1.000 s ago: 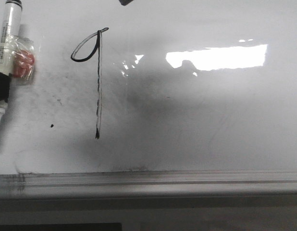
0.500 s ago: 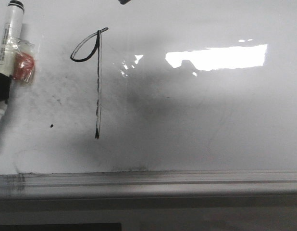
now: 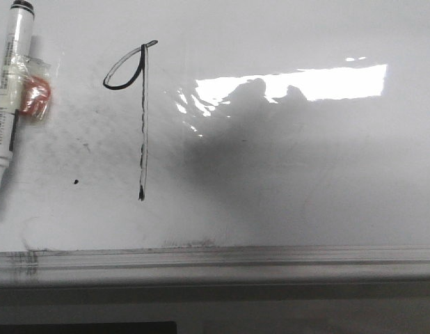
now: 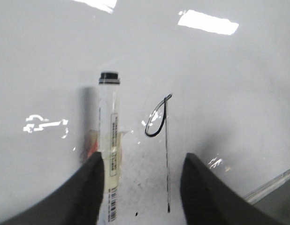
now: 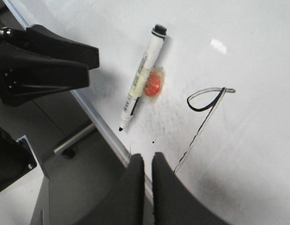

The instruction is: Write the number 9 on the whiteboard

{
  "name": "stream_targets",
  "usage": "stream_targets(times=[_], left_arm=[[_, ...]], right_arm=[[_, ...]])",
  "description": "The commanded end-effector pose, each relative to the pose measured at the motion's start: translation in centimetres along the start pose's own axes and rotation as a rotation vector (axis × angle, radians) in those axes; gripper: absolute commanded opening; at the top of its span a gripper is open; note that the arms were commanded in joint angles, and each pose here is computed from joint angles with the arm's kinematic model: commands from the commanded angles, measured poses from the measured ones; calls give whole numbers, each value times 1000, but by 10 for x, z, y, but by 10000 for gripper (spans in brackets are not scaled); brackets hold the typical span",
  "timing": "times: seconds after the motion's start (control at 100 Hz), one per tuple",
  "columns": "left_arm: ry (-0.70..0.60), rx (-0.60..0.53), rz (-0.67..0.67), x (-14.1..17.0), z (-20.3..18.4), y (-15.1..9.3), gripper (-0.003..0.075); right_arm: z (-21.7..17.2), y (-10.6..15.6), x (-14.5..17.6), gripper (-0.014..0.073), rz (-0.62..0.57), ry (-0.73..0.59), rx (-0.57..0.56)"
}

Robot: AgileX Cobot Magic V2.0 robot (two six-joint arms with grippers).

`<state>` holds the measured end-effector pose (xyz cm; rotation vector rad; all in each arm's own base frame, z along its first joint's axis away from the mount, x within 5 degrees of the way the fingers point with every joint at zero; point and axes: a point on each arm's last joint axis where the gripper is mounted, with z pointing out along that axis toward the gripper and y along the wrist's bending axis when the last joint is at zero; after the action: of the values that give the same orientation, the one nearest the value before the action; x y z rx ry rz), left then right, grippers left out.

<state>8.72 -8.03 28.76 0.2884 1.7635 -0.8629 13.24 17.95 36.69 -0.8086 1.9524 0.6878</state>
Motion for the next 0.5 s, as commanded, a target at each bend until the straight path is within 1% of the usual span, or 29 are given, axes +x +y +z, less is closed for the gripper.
stream_targets(times=[0.0, 0.03, 0.14, 0.17, 0.28, 0.39, 0.49], left_arm=[[-145, 36, 13, -17, -16, -6, 59], [-164, 43, 25, -17, -21, -5, -22], [-239, 67, 89, -13, -40, -4, -20], [-245, 70, 99, -9, -43, -3, -20], [-292, 88, 113, 3, -57, 2, -20], [-302, 94, 114, 18, -62, 9, -20], [-321, 104, 103, 24, -66, 11, -20]], right_arm=[[-28, -1, -4, -63, -53, -226, -6], [-34, -2, 1, -63, -73, -261, -3], [-56, -6, 28, -63, -146, -392, 1], [-63, -7, 33, -63, -156, -435, -2], [-83, -10, 66, -63, -175, -551, -19], [-94, -15, 99, -63, -179, -617, -29], [-103, -18, 122, -63, -179, -663, -32]])
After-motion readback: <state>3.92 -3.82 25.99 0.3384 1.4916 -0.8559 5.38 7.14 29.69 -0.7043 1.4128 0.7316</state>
